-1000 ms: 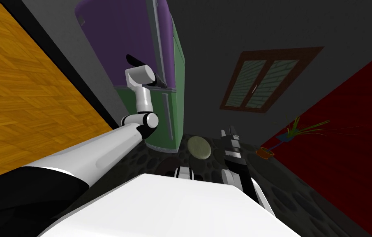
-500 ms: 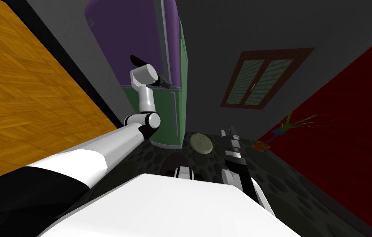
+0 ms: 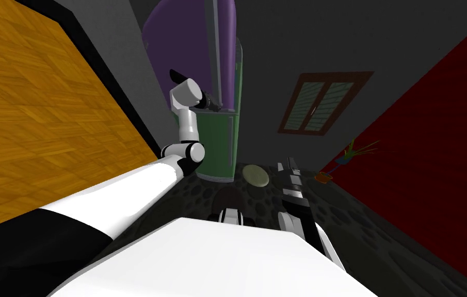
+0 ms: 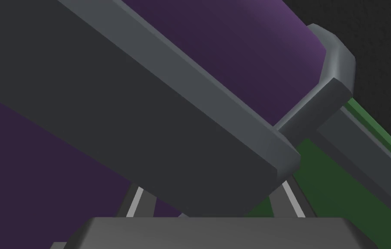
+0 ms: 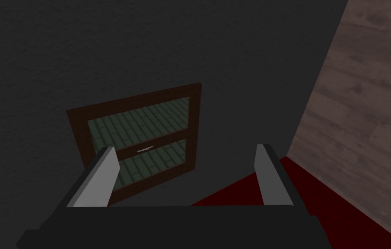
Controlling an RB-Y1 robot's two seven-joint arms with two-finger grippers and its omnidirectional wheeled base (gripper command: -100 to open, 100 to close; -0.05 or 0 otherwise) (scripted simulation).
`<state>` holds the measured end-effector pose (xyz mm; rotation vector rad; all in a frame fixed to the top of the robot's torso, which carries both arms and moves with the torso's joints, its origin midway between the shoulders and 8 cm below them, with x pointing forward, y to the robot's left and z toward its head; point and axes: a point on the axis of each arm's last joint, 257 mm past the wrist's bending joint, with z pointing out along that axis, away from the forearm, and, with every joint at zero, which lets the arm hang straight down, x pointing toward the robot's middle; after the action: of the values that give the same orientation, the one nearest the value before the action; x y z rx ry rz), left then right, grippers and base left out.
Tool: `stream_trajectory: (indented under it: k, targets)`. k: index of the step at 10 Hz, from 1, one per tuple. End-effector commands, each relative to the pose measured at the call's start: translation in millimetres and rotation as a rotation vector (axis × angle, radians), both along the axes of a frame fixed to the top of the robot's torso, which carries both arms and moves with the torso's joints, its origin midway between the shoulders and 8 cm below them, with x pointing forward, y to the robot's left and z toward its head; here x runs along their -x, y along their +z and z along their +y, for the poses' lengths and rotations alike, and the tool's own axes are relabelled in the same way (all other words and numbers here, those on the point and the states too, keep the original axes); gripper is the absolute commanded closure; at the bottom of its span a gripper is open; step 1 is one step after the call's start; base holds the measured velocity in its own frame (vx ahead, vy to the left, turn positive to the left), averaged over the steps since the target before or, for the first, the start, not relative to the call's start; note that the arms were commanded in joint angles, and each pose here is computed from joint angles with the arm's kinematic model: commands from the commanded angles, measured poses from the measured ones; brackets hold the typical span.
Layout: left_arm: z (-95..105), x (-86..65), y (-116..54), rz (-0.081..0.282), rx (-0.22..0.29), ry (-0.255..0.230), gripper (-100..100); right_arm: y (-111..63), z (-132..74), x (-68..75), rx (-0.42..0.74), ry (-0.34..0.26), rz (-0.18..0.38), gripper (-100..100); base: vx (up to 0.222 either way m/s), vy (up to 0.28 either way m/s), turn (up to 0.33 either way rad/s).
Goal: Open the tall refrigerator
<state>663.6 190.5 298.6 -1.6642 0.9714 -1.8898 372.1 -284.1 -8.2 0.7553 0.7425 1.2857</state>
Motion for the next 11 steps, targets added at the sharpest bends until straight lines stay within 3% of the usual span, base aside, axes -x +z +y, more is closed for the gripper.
stream_trajectory:
  k: [1, 2, 4, 5, 8, 9, 11]
  targets:
    - [-31.4, 10.3, 12.1, -0.026, 0.002, -0.081, 100, 0.1, 0.0, 0.0, 0.0, 0.0, 0.0, 0, -0.345, 0.353, -0.07]
    - [-23.0, 5.9, 7.5, -0.015, 0.002, -0.062, 100, 0.0, 0.0, -0.1, 0.0, 0.0, 0.0, 0, -0.152, 0.166, -0.053]
    - [-51.0, 14.8, 3.1, -0.001, 0.003, -0.141, 100, -0.1, 0.0, 0.0, 0.0, 0.0, 0.0, 0, -0.122, 0.228, -0.032]
    - [-51.0, 14.8, 3.1, -0.001, 0.003, -0.141, 100, 0.0, 0.0, 0.0, 0.0, 0.0, 0.0, 0, -0.112, 0.25, -0.064]
    - [-84.6, 33.5, 9.0, -0.011, 0.007, -0.245, 100, -0.1, 0.0, 0.0, 0.0, 0.0, 0.0, 0, -0.116, 0.279, -0.041]
    - [-84.6, 33.5, 9.0, -0.011, 0.007, -0.245, 100, 0.0, 0.0, 0.0, 0.0, 0.0, 0.0, 0, -0.14, 0.232, -0.036]
    - [-106.0, 47.6, 13.0, -0.021, 0.008, -0.315, 100, -0.1, 0.0, 0.0, 0.0, 0.0, 0.0, 0, -0.118, 0.26, -0.022]
